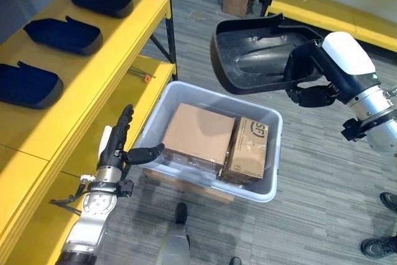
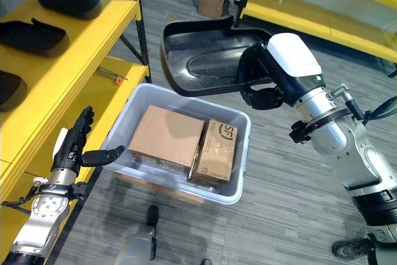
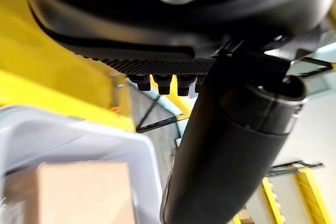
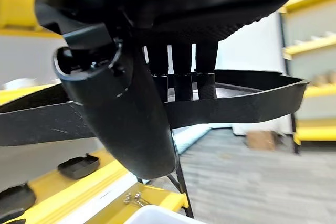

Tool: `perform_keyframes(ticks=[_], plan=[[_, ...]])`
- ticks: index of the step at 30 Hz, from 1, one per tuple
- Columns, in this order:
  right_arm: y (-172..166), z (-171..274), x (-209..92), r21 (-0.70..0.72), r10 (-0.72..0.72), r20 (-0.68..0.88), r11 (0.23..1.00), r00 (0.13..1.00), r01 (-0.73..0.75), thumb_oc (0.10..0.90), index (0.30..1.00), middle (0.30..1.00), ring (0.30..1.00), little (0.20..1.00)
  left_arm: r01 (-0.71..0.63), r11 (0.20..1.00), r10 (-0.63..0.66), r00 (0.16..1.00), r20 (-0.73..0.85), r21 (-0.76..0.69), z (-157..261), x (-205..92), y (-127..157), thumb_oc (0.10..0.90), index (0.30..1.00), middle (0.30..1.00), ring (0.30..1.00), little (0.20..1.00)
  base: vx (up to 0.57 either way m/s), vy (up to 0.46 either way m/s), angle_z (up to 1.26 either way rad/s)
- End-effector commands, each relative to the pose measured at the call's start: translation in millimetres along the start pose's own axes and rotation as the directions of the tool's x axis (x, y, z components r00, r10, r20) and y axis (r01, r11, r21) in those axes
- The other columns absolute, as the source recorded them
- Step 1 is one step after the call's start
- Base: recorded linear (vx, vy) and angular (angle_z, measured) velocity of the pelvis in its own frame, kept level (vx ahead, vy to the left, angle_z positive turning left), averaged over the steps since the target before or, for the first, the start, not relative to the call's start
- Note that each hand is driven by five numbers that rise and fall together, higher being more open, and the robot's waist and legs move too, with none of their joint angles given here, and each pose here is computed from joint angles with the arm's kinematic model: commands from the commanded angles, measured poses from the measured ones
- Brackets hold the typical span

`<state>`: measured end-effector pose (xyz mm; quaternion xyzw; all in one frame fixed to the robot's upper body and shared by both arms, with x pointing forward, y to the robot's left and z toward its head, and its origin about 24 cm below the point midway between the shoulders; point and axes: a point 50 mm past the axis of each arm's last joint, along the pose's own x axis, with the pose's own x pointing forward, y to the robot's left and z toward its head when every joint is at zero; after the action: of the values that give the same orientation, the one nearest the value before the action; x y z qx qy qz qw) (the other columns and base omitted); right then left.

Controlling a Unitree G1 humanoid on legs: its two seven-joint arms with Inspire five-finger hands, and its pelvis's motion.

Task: Move parts from the plastic box to the shelf.

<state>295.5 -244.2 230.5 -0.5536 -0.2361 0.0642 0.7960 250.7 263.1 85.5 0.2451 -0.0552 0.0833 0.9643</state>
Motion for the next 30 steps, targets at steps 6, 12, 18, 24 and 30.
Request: perform_keyframes(ticks=[6,12,18,24,30], plan=[[-15,3,16,0.119,-0.002,0.037,0.993,0.999,-0.002,0.400,0.300,0.300,0.300,0.300,-0.127,0.972,0.055,0.942,0.330,0.200,51,17,13,0.900,1.000,1.000,1.000,1.000,-0.01,-0.002,-0.05],[-10,-3,16,0.133,0.062,0.022,0.989,0.998,-0.064,0.400,0.300,0.300,0.300,0.300,-0.255,0.876,0.043,0.886,0.461,0.410,70,26,24,0.900,1.000,1.000,1.000,1.000,-0.01,-0.002,-0.02],[-6,-2,18,0.146,0.073,0.036,0.986,0.997,-0.078,0.400,0.300,0.300,0.300,0.300,-0.341,0.776,-0.011,0.834,0.552,0.530,85,33,25,0.900,1.000,1.000,1.000,1.000,0.00,0.006,-0.03],[-4,9,26,0.164,0.067,0.095,0.983,0.993,-0.082,0.400,0.300,0.300,0.300,0.300,-0.375,0.698,-0.125,0.775,0.619,0.610,104,41,17,0.900,1.000,1.000,1.000,1.000,0.00,0.000,0.00],[0,20,36,0.165,0.060,0.146,0.983,0.987,-0.084,0.400,0.300,0.300,0.300,0.300,-0.421,0.613,-0.270,0.683,0.678,0.668,129,46,2,0.900,1.000,1.000,1.000,1.000,0.01,0.011,-0.04]])
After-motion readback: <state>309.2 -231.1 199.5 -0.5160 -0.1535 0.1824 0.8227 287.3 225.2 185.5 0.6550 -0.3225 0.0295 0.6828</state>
